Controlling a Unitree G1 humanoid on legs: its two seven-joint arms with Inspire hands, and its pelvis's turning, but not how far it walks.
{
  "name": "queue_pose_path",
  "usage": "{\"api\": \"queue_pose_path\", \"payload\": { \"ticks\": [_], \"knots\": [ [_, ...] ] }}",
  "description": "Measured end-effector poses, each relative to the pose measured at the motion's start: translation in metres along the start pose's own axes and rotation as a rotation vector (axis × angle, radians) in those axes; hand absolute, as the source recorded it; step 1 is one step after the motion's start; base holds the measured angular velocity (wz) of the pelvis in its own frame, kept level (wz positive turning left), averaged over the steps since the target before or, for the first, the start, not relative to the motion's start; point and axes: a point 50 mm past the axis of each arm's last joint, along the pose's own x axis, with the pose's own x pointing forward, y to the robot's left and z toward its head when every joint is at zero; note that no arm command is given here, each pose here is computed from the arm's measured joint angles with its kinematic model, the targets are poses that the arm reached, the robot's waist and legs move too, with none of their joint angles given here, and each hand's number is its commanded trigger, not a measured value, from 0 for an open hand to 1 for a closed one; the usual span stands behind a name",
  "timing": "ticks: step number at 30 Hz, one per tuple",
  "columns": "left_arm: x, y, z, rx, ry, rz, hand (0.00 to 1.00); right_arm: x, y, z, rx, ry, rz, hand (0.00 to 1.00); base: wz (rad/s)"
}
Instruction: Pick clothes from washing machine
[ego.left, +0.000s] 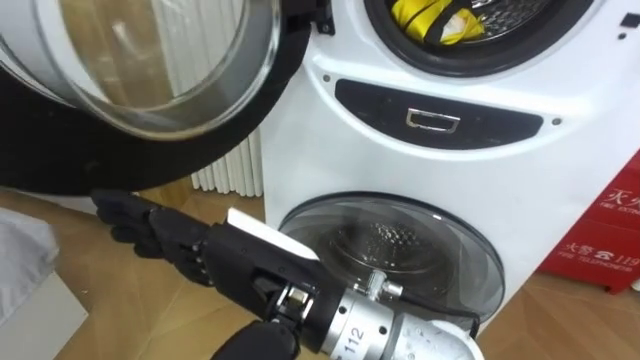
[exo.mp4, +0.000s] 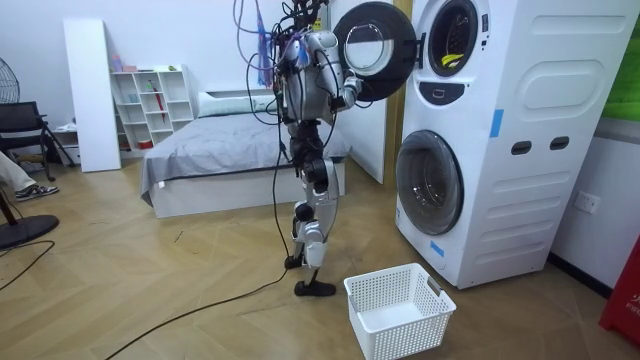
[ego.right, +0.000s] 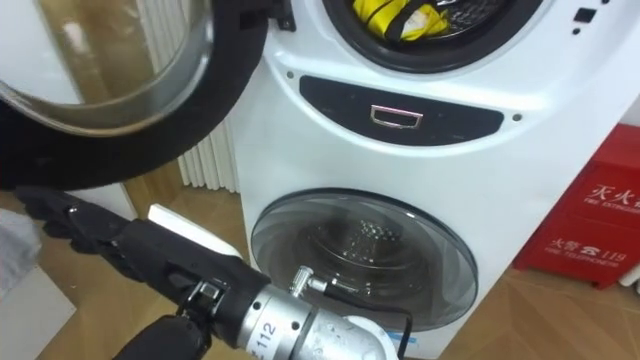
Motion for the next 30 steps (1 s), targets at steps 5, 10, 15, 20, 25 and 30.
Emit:
{"api": "queue_pose_path", "payload": {
  "ticks": [5, 10, 15, 20, 25, 30],
  "knots": [
    [0.000, 0.000, -0.001, 0.001, 0.009, 0.000, 0.00, 0.000, 0.000, -0.001, 0.005, 0.015, 0.007, 0.00, 0.00],
    [0.000, -0.001, 0.000, -0.001, 0.007, -0.001, 0.00, -0.001, 0.001, -0.003, 0.000, 0.022, 0.012, 0.00, 0.00],
    [0.000, 0.000, 0.002, -0.003, -0.009, 0.000, 0.00, -0.005, 0.000, -0.007, -0.008, 0.047, 0.003, 0.00, 0.00],
    [0.000, 0.000, 0.003, -0.004, -0.015, 0.000, 0.00, -0.009, 0.001, -0.010, 0.006, 0.059, -0.007, 0.00, -0.01],
    [0.000, -0.001, 0.000, -0.004, -0.010, -0.003, 0.00, -0.012, 0.003, -0.013, 0.009, 0.072, -0.012, 0.00, 0.00],
    [0.000, -0.001, 0.000, -0.004, -0.009, -0.003, 0.00, -0.012, 0.003, -0.014, 0.009, 0.077, -0.004, 0.00, 0.00]
  ]
}}
